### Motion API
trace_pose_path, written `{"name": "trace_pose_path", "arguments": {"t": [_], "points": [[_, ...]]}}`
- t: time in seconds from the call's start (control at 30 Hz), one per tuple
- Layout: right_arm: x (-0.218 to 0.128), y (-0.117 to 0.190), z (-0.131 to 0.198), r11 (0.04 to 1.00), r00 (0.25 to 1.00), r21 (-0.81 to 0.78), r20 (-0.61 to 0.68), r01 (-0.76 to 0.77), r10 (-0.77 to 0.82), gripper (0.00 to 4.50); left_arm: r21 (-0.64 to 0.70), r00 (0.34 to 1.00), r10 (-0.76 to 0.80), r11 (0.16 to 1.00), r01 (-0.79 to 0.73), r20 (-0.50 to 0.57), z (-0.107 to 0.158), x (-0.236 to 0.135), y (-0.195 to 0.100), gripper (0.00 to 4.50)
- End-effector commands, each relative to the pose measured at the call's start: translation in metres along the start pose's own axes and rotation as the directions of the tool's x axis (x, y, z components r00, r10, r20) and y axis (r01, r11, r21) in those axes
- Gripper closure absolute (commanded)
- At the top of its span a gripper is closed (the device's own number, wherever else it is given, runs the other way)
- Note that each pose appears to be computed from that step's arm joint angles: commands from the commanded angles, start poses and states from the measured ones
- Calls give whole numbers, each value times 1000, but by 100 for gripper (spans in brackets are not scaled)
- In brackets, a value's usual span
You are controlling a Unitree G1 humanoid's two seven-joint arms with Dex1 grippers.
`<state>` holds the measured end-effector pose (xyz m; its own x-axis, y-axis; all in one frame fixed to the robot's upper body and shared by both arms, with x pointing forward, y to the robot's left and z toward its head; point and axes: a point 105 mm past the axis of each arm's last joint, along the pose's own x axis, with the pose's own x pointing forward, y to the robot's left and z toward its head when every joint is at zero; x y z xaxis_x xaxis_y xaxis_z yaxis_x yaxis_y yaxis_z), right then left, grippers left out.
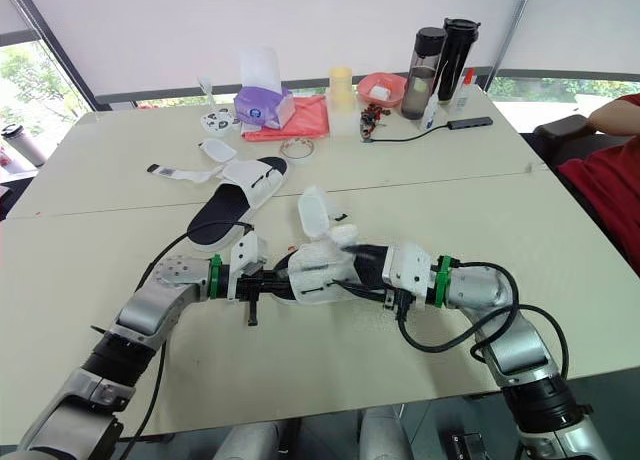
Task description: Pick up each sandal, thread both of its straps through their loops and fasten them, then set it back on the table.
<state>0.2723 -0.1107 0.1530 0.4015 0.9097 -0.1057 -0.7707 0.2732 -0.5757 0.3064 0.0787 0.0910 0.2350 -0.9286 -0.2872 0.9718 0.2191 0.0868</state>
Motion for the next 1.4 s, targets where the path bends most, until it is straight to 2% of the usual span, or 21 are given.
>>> {"name": "trace_pose_path", "arguments": {"t": [0.03, 0.13, 0.2, 0.3, 0.47, 0.57, 0.63, 0.93, 1.23, 1.33, 1.4], "points": [[-16, -1, 11, 999, 1000, -48, -11, 4, -4, 12, -6, 1000, 20, 1000, -20, -21, -6, -3, 4, 450], [-26, 5, 7, 999, 999, 40, -52, 3, -1, 12, -9, 1000, 24, 1000, -24, -16, -6, -3, 5, 450], [-33, -3, 7, 968, 995, 231, -62, 96, -84, 12, -11, 1000, 28, 1000, -28, -12, -5, -3, 6, 450], [-39, -2, 7, 835, 989, 530, -82, 148, -123, 12, -12, 1000, 29, 1000, -29, -8, -5, -3, 6, 450], [-41, 28, 19, 611, 999, 791, -35, 39, -18, 12, -21, 1000, 30, 999, -30, -5, -6, -1, 4, 450], [-42, 43, 18, 522, 999, 853, -37, 15, 32, 12, -27, 1000, 26, 999, -26, -3, -6, -1, 2, 450], [-40, 52, 13, 495, 997, 869, -53, 18, 56, 12, -31, 1000, 20, 999, -20, -2, -6, -1, 0, 450], [-25, 55, -11, 474, 993, 880, -80, 29, 88, 12, -1, 1000, 20, 1000, -20, 5, 2, 1, 0, 450], [-10, 63, -20, 470, 986, 881, -35, -46, 162, 12, -10, 999, 46, 999, -46, 8, 1, -1, 0, 450], [-2, 57, -14, 466, 991, 882, 10, -73, 136, 96, -15, 999, 53, 998, -53, 9, 1, -1, 0, 450], [0, 53, -11, 461, 992, 884, 29, -81, 119, 189, -16, 999, 54, 998, -54, 10, 0, -1, -1, 450]]}}
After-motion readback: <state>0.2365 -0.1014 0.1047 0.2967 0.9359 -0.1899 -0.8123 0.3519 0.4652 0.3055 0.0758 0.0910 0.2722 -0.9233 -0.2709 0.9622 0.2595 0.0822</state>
